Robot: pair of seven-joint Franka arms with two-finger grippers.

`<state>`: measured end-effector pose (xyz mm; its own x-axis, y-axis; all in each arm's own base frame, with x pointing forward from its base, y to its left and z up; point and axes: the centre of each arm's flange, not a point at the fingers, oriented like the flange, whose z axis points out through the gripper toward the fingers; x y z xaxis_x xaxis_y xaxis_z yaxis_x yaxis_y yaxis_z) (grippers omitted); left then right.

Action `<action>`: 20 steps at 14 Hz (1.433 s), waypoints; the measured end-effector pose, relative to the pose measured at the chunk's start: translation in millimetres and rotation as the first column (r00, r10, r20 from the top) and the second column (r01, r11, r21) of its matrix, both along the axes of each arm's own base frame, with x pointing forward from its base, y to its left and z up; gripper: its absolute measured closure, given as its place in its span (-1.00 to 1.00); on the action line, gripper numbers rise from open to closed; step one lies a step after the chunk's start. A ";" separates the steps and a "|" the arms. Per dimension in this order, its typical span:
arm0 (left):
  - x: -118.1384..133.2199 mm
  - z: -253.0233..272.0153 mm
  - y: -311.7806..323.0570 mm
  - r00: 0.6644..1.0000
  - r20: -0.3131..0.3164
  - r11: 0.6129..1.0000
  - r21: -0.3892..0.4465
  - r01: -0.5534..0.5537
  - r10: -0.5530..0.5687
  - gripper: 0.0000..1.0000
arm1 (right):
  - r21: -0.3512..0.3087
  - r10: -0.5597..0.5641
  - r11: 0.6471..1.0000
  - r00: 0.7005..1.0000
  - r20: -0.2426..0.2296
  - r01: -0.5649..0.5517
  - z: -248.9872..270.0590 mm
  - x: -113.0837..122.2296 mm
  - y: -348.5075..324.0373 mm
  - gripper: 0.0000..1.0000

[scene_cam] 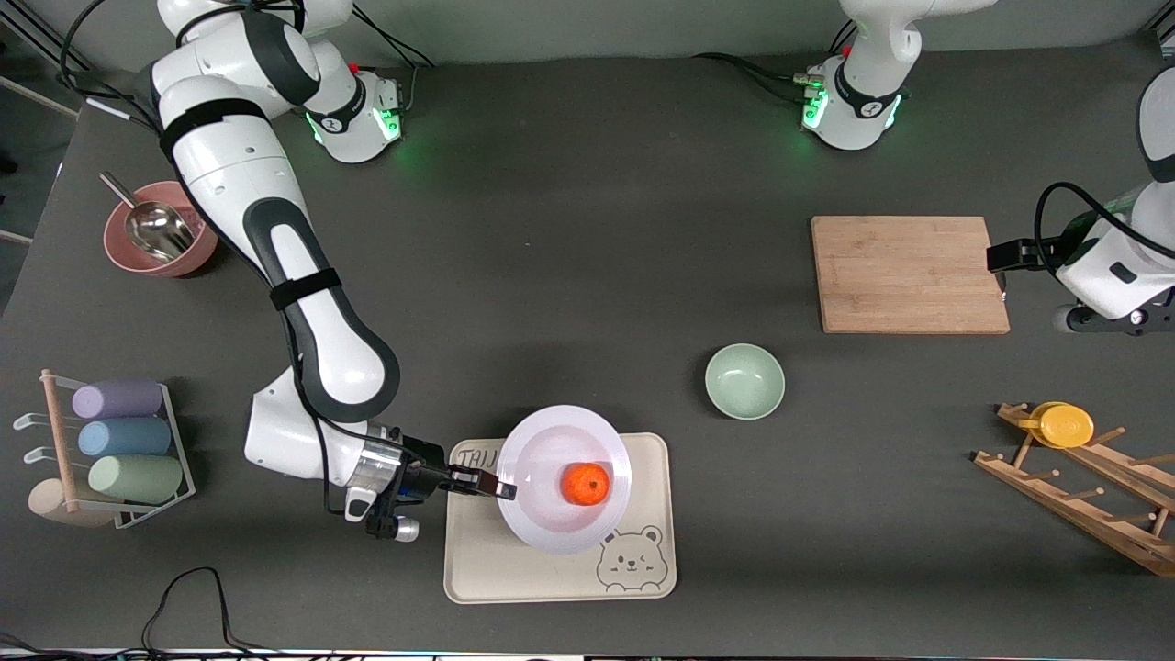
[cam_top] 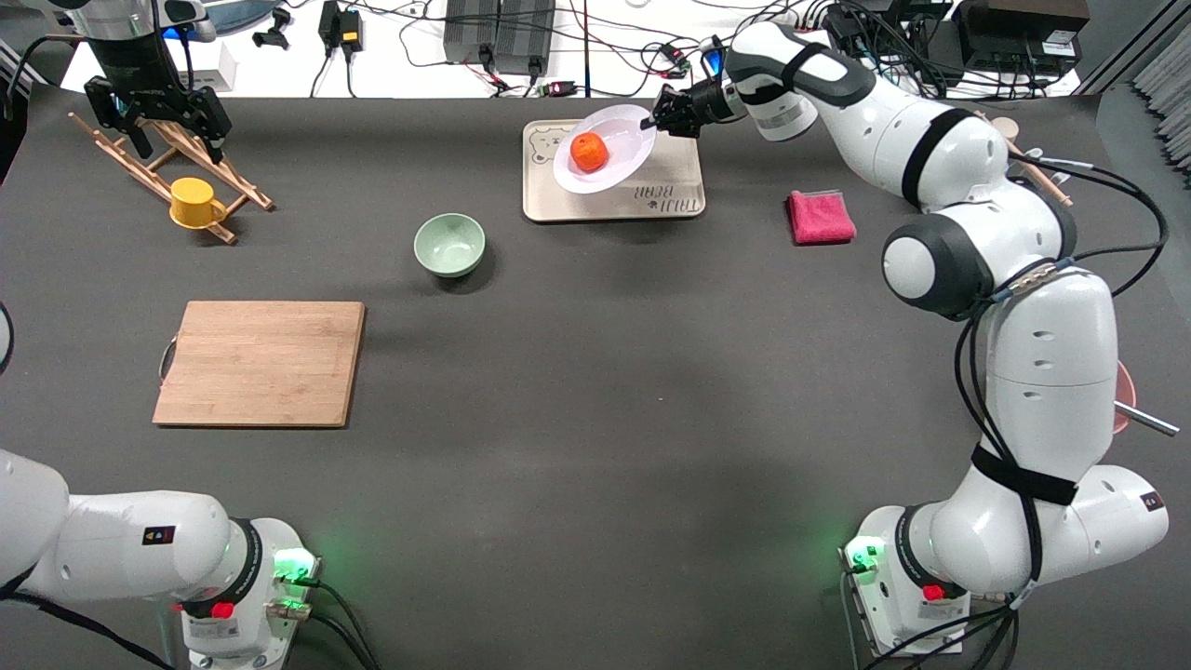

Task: Place orange and plate with both arms
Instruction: 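Slide the plate onto the bear tray with the right gripper, then release the plate rim and pull the right gripper back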

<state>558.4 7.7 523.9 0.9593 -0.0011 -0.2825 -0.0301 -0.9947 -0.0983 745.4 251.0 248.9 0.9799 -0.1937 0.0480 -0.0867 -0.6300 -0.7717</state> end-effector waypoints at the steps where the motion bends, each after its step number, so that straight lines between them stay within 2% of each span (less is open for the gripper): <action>1: 0.1 -0.2 0.3 1.000 0.000 1.000 0.000 -0.001 0.001 -1.00 | -0.001 0.002 1.000 1.000 0.003 -0.002 -8.1 2.7 -0.4 0.89; 6: 0.2 -0.7 3.2 1.000 -0.001 1.000 0.000 -0.005 0.005 -1.00 | -0.010 0.000 1.000 1.000 0.007 0.000 -42.2 8.2 -3.6 0.89; 13: 0.7 -2.2 3.2 1.000 -0.004 1.000 0.000 -0.005 0.005 -1.00 | -0.005 -0.008 1.000 1.000 0.029 0.008 -38.2 15.0 -4.8 0.89; 15: 1.0 -2.9 3.2 1.000 -0.005 1.000 0.000 -0.005 0.005 -1.00 | -0.004 -0.009 1.000 0.999 0.034 0.009 -36.5 16.3 -5.0 0.58; 19: 1.3 -3.9 3.4 1.000 -0.007 1.000 0.000 -0.005 0.005 -1.00 | -0.008 -0.006 1.000 0.999 0.038 0.006 -35.2 16.8 -4.5 -0.26; 20: 1.3 -4.1 3.5 1.000 -0.007 1.000 0.000 -0.006 0.006 -1.00 | -0.026 0.007 1.000 0.999 0.048 -0.006 -33.9 17.4 -4.6 -0.50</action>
<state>559.8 11.2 519.8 0.9571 0.0042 -0.2896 -0.0252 -0.9949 -0.0980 762.8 246.4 215.0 0.9775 -0.1855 0.1005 -0.0455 -0.6505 -0.7582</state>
